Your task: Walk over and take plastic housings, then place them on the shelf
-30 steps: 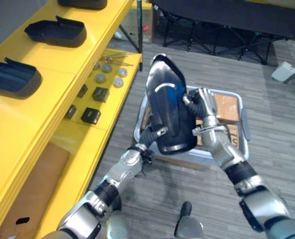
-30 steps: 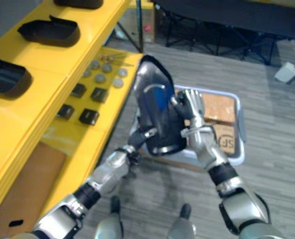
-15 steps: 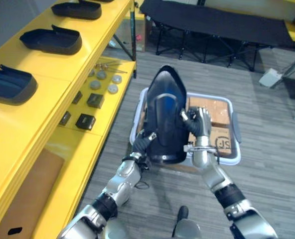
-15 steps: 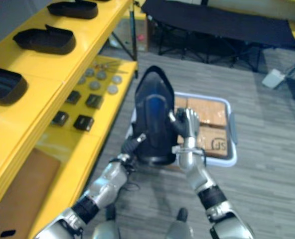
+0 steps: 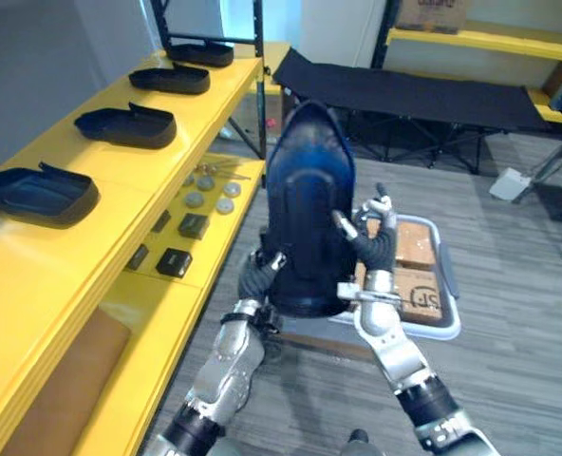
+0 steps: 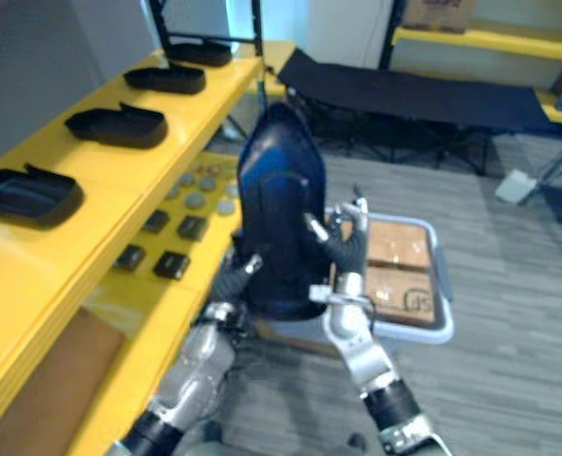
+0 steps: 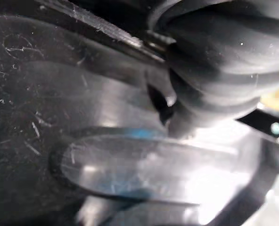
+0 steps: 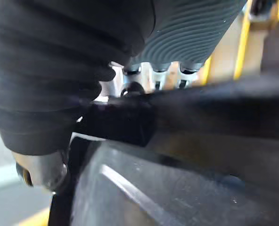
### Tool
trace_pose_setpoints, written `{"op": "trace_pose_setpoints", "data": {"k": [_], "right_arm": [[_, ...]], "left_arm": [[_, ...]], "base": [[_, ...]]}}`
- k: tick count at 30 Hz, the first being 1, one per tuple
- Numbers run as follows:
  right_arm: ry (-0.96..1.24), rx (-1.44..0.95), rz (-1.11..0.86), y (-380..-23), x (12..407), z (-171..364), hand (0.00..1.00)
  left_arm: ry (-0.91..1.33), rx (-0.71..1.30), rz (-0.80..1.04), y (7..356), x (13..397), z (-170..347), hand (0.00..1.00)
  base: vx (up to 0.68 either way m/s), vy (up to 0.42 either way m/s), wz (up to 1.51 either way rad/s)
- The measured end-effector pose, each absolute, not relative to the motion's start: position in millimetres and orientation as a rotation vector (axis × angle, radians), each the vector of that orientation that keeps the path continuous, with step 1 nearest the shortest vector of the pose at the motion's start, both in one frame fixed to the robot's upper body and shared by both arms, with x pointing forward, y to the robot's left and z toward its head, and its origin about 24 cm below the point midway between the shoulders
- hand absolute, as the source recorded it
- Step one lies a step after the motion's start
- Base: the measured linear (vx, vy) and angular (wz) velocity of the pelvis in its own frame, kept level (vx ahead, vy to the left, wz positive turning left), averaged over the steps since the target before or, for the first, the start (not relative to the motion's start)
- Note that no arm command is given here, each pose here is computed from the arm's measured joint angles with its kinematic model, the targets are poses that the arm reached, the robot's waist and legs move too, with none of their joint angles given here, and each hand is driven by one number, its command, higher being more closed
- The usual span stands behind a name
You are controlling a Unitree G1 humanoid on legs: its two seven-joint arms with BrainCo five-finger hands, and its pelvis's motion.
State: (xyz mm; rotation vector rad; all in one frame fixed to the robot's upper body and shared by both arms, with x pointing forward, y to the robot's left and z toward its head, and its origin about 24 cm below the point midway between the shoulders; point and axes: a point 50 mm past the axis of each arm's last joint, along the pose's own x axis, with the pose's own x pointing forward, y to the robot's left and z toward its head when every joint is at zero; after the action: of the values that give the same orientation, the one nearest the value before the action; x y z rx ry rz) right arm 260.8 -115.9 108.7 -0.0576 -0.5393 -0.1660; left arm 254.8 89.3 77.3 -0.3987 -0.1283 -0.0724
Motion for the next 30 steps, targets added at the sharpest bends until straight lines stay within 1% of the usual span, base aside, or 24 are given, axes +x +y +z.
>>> {"op": "trace_pose_setpoints", "data": {"k": [1, 3, 4, 6, 8, 11, 14, 17, 18, 19, 21, 22, 24, 28, 30], "right_arm": [[-0.546, -0.026, -0.167, -119, 256, 108, 0.00], [-0.585, 0.076, -0.267, -149, 238, 112, 0.00], [-0.607, 0.094, -0.299, -157, 234, 115, 0.00], [-0.691, 0.148, -0.409, -185, 220, 128, 0.00], [-0.747, 0.170, -0.485, -203, 207, 134, 0.00], [-0.737, 0.198, -0.506, -210, 198, 132, 0.00], [-0.652, 0.235, -0.562, -220, 185, 114, 0.00], [-0.540, 0.223, -0.626, -236, 172, 92, 0.00], [-0.467, 0.212, -0.632, -239, 169, 79, 0.00], [-0.425, 0.205, -0.636, -240, 168, 72, 0.00], [-0.268, 0.183, -0.632, -239, 163, 43, 0.00], [-0.244, 0.186, -0.626, -238, 162, 39, 0.00], [-0.230, 0.208, -0.573, -231, 162, 35, 0.00], [-0.243, 0.266, -0.435, -217, 174, 36, 0.00], [-0.237, 0.288, -0.292, -194, 194, 35, 0.00]], "left_arm": [[-0.148, -0.394, -0.008, 98, 256, 80, 1.00], [-0.248, -0.337, 0.291, 138, 257, 90, 1.00], [-0.274, -0.312, 0.352, 148, 254, 92, 1.00], [-0.335, -0.226, 0.525, 178, 240, 94, 1.00], [-0.353, -0.140, 0.604, 189, 226, 92, 1.00], [-0.342, -0.093, 0.665, 194, 215, 86, 1.00], [-0.322, -0.053, 0.685, 197, 209, 81, 1.00], [-0.305, -0.030, 0.739, 211, 199, 75, 1.00], [-0.310, -0.024, 0.762, 217, 195, 74, 1.00], [-0.314, -0.028, 0.768, 218, 193, 74, 1.00], [-0.332, -0.076, 0.789, 224, 183, 73, 1.00], [-0.339, -0.086, 0.800, 225, 180, 73, 1.00], [-0.381, -0.139, 0.852, 229, 166, 78, 1.00], [-0.507, -0.149, 0.874, 233, 157, 97, 1.00], [-0.579, -0.130, 0.888, 237, 153, 109, 1.00]], "base": [[-0.01, 0.009, -0.08], [-0.01, 0.010, -0.06], [-0.01, 0.009, -0.04], [0.00, 0.009, -0.06], [0.04, 0.012, -0.06], [0.05, 0.019, -0.15], [0.03, 0.017, -0.18], [0.03, 0.023, -0.13], [0.01, 0.013, -0.03], [0.01, 0.016, -0.03], [0.00, 0.000, 0.00], [0.00, 0.000, 0.00], [0.02, 0.016, 0.04], [0.01, 0.005, 0.25], [0.00, -0.003, 0.54]]}}
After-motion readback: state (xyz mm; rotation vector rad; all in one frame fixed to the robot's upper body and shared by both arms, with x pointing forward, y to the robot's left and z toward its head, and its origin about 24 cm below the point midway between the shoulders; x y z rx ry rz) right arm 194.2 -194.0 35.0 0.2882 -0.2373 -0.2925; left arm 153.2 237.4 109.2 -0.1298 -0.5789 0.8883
